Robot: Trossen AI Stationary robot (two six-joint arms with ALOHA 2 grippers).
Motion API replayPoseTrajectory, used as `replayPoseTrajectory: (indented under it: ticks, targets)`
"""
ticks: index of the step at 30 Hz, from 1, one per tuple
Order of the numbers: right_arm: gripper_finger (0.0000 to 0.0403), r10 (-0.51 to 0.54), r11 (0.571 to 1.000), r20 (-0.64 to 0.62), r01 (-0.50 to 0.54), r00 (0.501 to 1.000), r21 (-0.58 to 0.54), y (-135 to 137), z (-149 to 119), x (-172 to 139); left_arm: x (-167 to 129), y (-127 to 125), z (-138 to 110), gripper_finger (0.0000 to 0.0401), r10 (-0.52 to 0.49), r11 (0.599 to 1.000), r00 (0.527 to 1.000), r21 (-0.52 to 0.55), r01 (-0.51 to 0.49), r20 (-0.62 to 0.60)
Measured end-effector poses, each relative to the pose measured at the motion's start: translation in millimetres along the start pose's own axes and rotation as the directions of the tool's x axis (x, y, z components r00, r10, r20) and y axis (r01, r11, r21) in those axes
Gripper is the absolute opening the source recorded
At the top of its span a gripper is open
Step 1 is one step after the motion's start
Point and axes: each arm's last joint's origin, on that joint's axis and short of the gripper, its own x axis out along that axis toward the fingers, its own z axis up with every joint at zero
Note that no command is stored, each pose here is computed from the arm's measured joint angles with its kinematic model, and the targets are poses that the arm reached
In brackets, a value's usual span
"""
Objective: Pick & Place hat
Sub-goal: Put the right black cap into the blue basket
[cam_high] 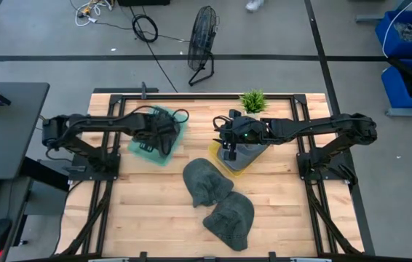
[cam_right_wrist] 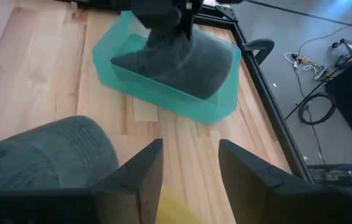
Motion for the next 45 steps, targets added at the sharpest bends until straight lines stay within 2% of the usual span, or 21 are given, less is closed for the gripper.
replayPoseTrajectory:
  ticks: [5,7,10,12,15,17,22,28,35,45]
  targets:
    - [0.0159,0.000,1.000,0.000,0.000,1.000,0.000,0,0,0,17,-12,-3,0.0009,-0.098,0.993,0.993,-0.056,0.101,0.059]
    - [0.0159,0.000,1.000,0.000,0.000,1.000,0.000,0,0,0,19,-14,-3,0.0012,-0.097,0.987,0.993,-0.122,0.105,0.066]
    - [0.0159,0.000,1.000,0.000,0.000,1.000,0.000,0,0,0,19,-15,-3,0.0021,-0.097,0.981,0.993,-0.162,0.107,0.068]
    - [0.0159,0.000,1.000,0.000,0.000,1.000,0.000,0,0,0,16,-13,-2,0.0026,-0.095,0.983,0.993,-0.150,0.104,0.064]
    - [0.0159,0.000,1.000,0.000,0.000,1.000,0.000,0,0,0,7,-5,-1,0.0026,-0.036,0.994,0.999,-0.104,0.038,0.020]
    - [0.0159,0.000,1.000,0.000,0.000,1.000,0.000,0,0,0,-1,3,2,0.0021,-0.024,0.994,0.999,-0.101,0.028,0.040]
    - [0.0159,0.000,1.000,0.000,0.000,1.000,-0.008,0,0,0,-7,6,6,0.0010,-0.105,0.987,0.984,-0.107,0.121,0.146]
    - [0.0159,0.000,1.000,0.000,0.000,1.000,-0.009,0,0,0,13,-8,6,0.0013,-0.104,0.970,0.984,-0.205,0.133,0.146]
    - [0.0159,0.001,1.000,-0.002,-0.001,1.000,-0.009,0,0,0,30,-19,6,0.0013,-0.113,0.961,0.978,-0.231,0.152,0.174]
    - [0.0159,0.027,1.000,-0.031,-0.027,0.999,0.013,1,-3,0,38,-30,-2,0.0022,-0.148,0.911,0.981,-0.369,0.183,0.122]
